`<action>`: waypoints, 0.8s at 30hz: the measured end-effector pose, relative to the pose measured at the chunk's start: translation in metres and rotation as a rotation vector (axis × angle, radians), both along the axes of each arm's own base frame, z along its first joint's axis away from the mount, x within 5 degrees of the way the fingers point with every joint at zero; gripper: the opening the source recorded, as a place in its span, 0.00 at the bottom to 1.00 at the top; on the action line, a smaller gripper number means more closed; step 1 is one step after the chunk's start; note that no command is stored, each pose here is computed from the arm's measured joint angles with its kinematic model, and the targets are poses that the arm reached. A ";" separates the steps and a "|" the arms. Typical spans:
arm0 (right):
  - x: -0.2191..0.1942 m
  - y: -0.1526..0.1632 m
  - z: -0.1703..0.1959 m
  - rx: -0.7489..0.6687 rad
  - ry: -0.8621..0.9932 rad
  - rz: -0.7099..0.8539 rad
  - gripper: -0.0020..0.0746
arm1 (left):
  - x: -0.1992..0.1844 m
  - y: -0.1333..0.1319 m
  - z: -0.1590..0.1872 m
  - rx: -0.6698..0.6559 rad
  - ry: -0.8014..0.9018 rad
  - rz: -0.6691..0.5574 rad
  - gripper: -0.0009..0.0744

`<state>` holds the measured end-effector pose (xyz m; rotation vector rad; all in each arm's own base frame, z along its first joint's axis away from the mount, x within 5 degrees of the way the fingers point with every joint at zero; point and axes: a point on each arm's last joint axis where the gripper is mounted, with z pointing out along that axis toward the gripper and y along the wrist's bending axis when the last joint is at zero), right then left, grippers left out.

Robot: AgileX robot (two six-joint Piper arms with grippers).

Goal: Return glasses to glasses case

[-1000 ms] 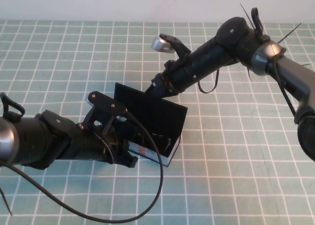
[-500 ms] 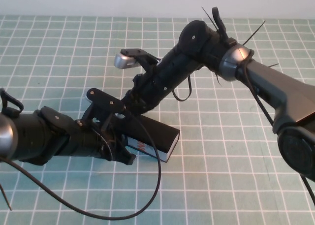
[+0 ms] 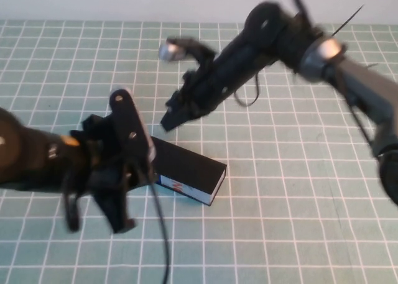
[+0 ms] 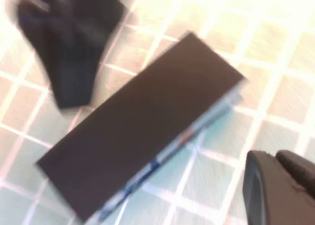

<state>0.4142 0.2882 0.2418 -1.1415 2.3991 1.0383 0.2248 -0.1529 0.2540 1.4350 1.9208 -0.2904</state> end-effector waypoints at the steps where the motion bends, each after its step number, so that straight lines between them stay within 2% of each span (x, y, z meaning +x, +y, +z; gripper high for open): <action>1: 0.000 -0.007 0.015 0.013 -0.028 -0.012 0.01 | -0.008 0.006 0.010 0.034 -0.024 -0.025 0.01; 4: -0.004 -0.027 0.061 0.054 -0.132 -0.026 0.01 | -0.030 0.030 0.031 0.162 -0.067 -0.006 0.01; 8: -0.021 -0.057 0.124 0.079 -0.276 -0.056 0.01 | -0.058 0.066 0.056 0.267 -0.089 0.196 0.01; 10: -0.034 -0.072 0.153 0.068 -0.346 -0.076 0.01 | -0.076 0.083 0.071 0.258 -0.131 0.289 0.01; 13: -0.054 -0.089 0.186 0.014 -0.425 -0.129 0.01 | -0.104 0.102 0.094 0.139 -0.229 0.405 0.01; 17: -0.085 -0.110 0.225 -0.022 -0.496 -0.220 0.01 | -0.148 0.125 0.120 -0.100 -0.371 0.494 0.01; 20: -0.111 -0.123 0.251 0.012 -0.569 -0.275 0.01 | -0.178 0.140 0.129 -0.263 -0.435 0.527 0.01; 24: -0.143 -0.139 0.274 0.101 -0.679 -0.359 0.01 | -0.203 0.148 0.131 -0.389 -0.451 0.520 0.01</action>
